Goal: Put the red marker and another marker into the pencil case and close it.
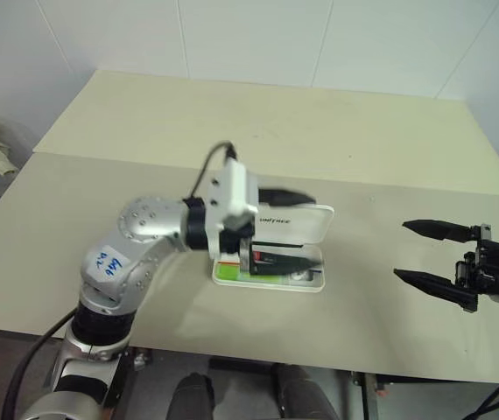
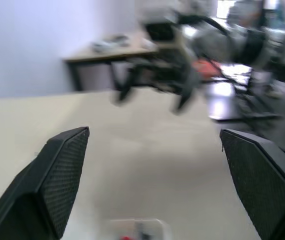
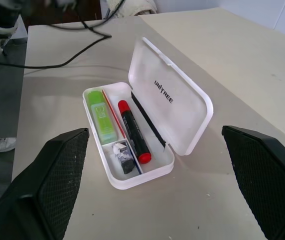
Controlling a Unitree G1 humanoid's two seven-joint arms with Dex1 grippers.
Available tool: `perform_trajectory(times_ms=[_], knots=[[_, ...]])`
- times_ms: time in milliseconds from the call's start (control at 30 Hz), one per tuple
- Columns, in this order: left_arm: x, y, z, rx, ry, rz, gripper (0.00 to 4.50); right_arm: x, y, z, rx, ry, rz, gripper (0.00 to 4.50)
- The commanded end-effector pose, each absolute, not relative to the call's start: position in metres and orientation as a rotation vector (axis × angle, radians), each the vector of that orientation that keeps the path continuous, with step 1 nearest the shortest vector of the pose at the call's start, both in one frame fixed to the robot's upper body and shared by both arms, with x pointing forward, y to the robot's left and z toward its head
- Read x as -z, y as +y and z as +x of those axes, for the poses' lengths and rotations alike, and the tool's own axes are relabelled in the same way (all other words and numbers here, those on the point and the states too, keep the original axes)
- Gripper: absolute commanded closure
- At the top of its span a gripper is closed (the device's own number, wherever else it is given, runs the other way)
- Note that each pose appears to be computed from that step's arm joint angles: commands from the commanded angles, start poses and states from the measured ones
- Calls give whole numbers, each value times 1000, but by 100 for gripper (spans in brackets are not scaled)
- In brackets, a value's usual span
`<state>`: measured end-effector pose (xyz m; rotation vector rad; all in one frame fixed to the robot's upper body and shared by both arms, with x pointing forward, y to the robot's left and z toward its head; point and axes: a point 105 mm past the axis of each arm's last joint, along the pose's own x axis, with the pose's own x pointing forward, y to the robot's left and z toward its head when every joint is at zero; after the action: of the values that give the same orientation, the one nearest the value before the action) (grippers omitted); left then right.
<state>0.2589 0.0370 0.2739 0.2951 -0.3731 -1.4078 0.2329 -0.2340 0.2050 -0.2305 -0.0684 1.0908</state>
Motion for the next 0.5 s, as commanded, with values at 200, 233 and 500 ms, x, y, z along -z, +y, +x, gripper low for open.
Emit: perform_trajectory(times_ms=[200,233,500], knots=[[-298,106,300,1071,-433,378,2,-211,-233,236,-1112,-86,-261,0],[-295,113,305,1052,-411,376,2,-211,-233,237,-1114,-86,-261,0],[-266,149,325,1062,-265,247,226,-213,-230,240,-1127,-94,-258,0]])
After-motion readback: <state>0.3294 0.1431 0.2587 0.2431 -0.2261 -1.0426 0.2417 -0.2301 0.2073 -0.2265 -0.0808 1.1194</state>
